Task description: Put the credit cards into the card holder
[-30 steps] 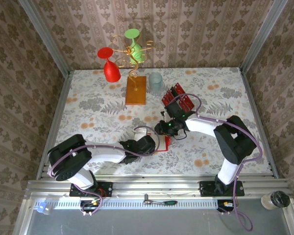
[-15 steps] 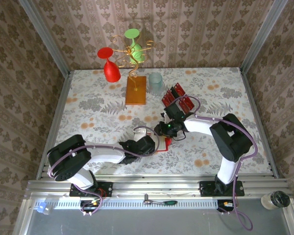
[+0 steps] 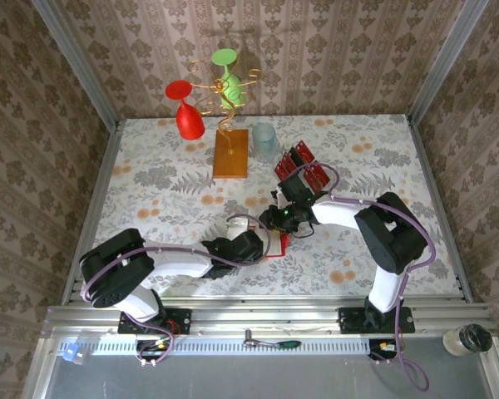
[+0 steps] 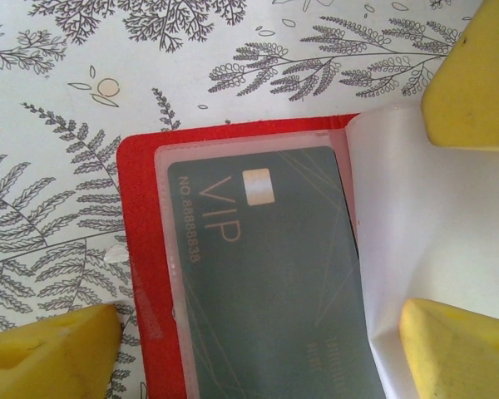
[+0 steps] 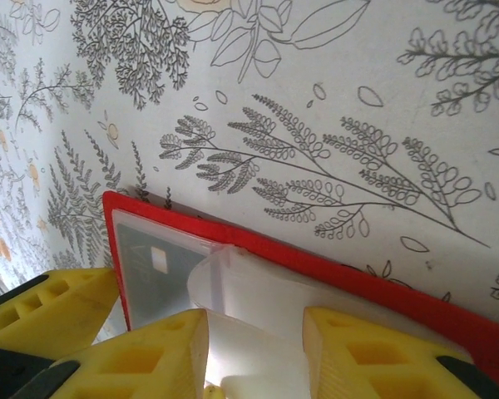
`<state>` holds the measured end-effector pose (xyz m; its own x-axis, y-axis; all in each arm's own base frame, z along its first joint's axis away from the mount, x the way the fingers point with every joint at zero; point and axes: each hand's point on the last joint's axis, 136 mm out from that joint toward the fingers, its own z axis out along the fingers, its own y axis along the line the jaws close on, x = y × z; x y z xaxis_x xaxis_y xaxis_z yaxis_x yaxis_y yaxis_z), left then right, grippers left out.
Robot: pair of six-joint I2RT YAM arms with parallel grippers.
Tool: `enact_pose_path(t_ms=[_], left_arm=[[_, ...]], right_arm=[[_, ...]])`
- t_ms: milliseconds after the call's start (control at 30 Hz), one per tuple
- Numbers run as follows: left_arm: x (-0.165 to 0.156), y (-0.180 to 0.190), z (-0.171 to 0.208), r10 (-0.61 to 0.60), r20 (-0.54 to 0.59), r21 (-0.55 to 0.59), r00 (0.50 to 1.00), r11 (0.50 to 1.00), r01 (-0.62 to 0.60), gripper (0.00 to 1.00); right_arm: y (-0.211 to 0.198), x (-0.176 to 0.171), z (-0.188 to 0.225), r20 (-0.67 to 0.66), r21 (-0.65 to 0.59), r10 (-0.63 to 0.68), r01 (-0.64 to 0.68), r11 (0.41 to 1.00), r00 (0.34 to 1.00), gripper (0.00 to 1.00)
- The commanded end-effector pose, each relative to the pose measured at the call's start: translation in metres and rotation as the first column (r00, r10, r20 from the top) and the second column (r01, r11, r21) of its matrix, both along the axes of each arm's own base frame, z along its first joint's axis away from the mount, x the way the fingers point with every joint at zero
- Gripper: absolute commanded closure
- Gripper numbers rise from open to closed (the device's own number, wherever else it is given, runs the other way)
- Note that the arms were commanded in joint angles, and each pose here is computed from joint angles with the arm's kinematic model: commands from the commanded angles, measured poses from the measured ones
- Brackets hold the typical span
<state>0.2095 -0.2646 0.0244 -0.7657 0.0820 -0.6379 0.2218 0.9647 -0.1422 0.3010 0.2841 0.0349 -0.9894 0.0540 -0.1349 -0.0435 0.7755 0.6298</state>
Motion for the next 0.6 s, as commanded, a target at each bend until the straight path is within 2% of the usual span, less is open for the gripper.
enact_pose_path(t_ms=[0, 167, 400, 567], left_arm=[[-0.006, 0.011, 0.001, 0.007, -0.007, 0.021, 1.000, 1.000, -0.007, 0.08], [-0.002, 0.015, 0.026, 0.017, 0.042, -0.009, 0.999, 1.000, -0.016, 0.00], [0.002, 0.045, 0.055, 0.074, 0.102, -0.038, 0.992, 0.997, -0.071, 0.00], [0.003, 0.071, 0.062, 0.129, 0.119, -0.070, 0.984, 0.990, -0.121, 0.00]], right_arm=[[0.006, -0.005, 0.016, 0.001, 0.050, 0.014, -0.014, 0.999, 1.000, 0.64], [0.013, -0.012, 0.034, 0.016, 0.081, 0.028, -0.029, 0.996, 1.000, 0.63], [0.032, -0.022, 0.047, 0.025, 0.096, 0.045, -0.047, 0.994, 0.999, 0.62], [0.049, -0.023, 0.042, 0.020, 0.096, 0.054, -0.056, 0.994, 0.998, 0.57]])
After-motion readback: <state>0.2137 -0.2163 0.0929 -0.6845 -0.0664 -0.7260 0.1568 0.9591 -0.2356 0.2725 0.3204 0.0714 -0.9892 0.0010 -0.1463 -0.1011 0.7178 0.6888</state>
